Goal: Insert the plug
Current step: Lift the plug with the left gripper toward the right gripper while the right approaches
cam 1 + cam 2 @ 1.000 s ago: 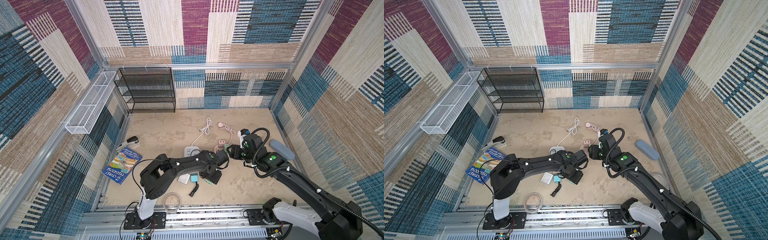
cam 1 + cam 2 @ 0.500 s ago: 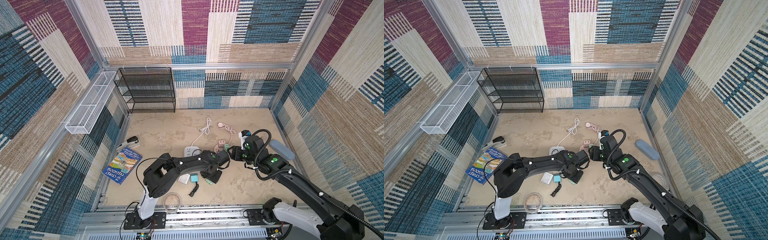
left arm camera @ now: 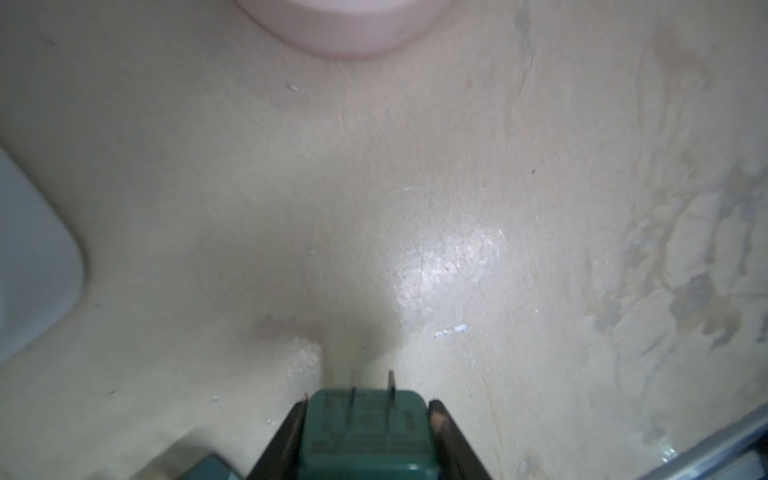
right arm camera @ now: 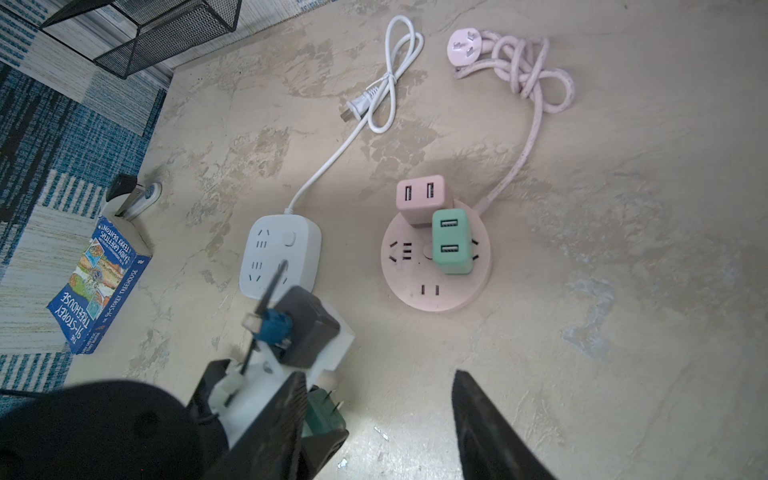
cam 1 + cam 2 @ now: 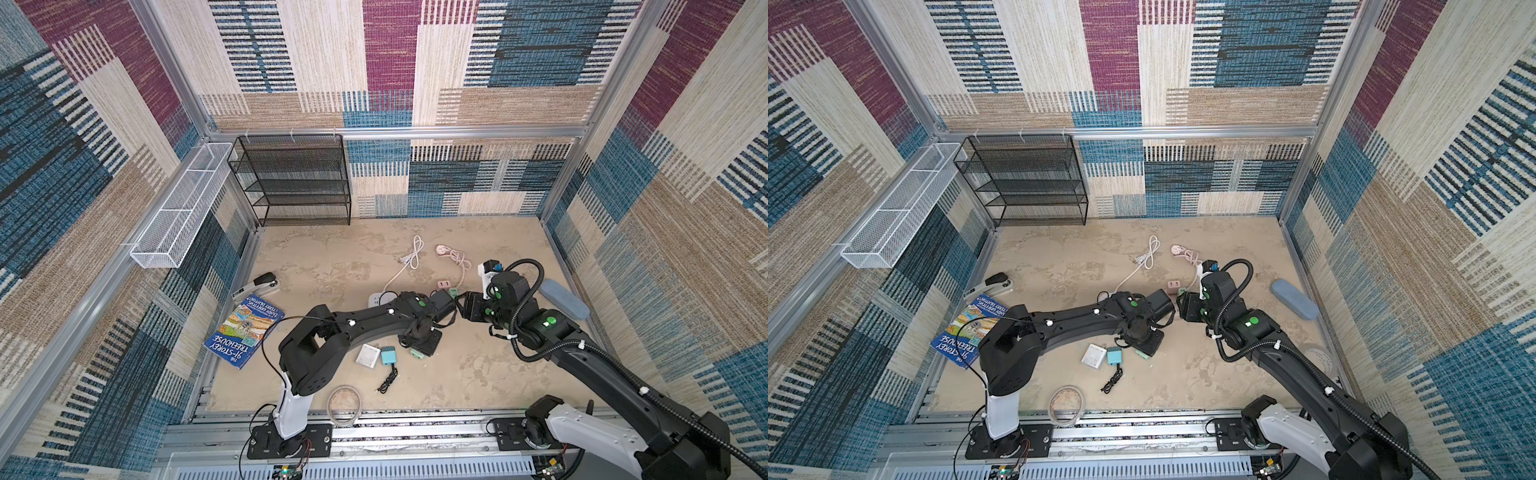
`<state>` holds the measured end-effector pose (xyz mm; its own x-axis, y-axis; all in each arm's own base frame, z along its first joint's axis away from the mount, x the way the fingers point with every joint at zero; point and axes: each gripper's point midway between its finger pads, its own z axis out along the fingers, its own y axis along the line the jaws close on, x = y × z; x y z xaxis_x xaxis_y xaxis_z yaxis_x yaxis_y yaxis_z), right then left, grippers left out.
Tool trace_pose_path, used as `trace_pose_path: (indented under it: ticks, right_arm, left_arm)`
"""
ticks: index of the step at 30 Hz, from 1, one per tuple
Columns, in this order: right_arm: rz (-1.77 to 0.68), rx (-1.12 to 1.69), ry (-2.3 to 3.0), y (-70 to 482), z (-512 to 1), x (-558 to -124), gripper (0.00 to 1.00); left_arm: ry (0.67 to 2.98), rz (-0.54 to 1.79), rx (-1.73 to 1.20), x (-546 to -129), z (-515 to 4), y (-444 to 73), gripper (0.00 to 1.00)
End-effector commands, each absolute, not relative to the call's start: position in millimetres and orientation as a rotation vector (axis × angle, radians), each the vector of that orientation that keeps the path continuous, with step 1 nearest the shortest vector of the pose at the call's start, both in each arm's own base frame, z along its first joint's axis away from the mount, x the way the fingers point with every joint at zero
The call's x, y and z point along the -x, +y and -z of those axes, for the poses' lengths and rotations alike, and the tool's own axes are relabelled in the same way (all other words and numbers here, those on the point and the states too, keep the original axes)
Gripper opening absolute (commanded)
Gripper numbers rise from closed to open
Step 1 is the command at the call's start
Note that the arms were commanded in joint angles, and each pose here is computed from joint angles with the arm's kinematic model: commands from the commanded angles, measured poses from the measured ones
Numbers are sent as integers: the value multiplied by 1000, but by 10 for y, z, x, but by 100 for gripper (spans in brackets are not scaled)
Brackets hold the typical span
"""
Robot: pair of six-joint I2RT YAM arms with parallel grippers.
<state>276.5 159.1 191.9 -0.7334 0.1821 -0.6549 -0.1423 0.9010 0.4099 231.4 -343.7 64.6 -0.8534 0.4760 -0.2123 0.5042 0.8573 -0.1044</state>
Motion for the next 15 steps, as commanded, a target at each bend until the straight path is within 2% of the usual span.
trace_pose_path:
  ticks: [1,7,11,15]
  right_arm:
    - [-598,-13,2260,1615,-2071,-2802,58]
    - [-633,-14,2194,1641,-2191,-2837,57]
    - [-688,-51,2136,1687,-2239,-2901,56]
    - [-868,-63,1950,1819,-2348,-2884,53]
  left_arm:
    - [2805,262,-609,-2506,-968,-3322,0]
    - [2656,547,-254,-2888,-1627,-3274,0]
    - [2541,873,48,-3102,-2022,-3310,0]
    - [2389,1249,440,-3240,-2254,-3372,0]
